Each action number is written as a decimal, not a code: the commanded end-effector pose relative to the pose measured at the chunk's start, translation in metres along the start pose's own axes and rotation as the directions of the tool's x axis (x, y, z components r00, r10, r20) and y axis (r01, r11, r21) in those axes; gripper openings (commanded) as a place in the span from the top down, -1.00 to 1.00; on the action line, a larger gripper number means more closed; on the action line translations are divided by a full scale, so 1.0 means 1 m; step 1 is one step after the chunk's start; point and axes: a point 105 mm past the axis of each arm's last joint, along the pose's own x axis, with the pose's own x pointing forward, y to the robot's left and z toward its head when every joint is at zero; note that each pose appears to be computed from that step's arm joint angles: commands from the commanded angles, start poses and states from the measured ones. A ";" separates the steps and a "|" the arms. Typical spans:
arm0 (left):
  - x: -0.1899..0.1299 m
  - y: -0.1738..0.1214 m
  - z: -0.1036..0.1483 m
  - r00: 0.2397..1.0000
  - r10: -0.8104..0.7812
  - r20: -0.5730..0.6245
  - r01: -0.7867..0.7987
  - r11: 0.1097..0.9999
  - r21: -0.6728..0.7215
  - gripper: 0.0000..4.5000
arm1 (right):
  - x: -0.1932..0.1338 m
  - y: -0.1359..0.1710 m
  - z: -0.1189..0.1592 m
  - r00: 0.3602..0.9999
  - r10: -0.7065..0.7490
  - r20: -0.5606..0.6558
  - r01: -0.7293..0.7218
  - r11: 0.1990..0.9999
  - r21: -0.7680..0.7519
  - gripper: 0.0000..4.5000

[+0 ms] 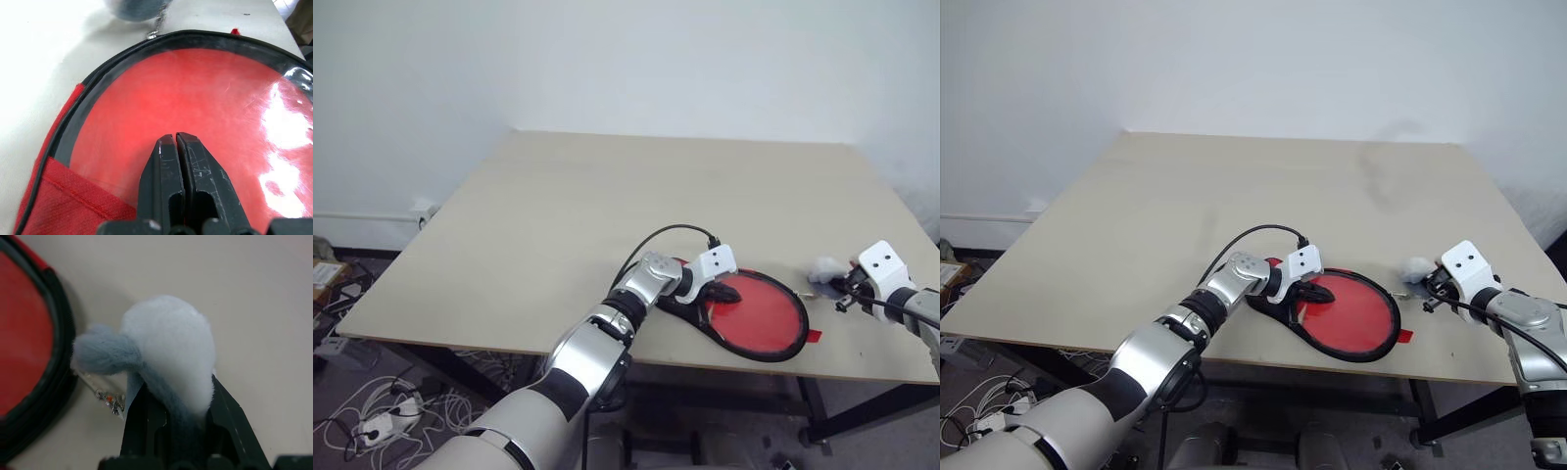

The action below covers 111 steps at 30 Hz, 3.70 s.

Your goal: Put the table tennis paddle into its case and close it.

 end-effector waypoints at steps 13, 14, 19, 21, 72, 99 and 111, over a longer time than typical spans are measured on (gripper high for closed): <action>0.004 -0.003 0.000 1.000 -0.006 -0.006 0.006 1.000 -0.003 1.00 | -0.024 -0.004 0.018 0.997 0.069 0.029 -0.066 0.994 -0.090 0.87; 0.004 -0.003 0.000 1.000 -0.006 -0.007 0.006 1.000 -0.003 1.00 | -0.024 -0.005 0.017 0.998 0.064 0.020 -0.062 0.994 -0.095 0.87; 0.004 -0.003 -0.001 1.000 -0.007 -0.008 0.007 1.000 -0.002 1.00 | -0.028 -0.011 0.010 0.999 0.041 -0.022 -0.044 0.991 -0.124 0.87; 0.004 -0.003 -0.001 1.000 -0.008 -0.008 0.008 1.000 -0.002 1.00 | -0.030 -0.011 0.006 0.998 0.046 -0.039 -0.051 0.990 -0.134 0.87; 0.009 -0.004 0.005 1.000 -0.005 0.000 0.005 1.000 0.009 1.00 | -0.076 0.097 0.000 0.820 0.572 -0.026 -0.572 0.820 0.011 0.87; 0.012 -0.005 0.011 1.000 -0.005 0.003 0.005 1.000 0.017 1.00 | -0.070 0.156 0.029 0.651 0.755 0.076 -0.755 0.655 -0.039 0.87; 0.013 -0.005 0.012 1.000 -0.010 0.002 0.010 1.000 0.021 1.00 | -0.039 0.161 0.058 0.635 0.756 0.160 -0.753 0.652 -0.088 0.87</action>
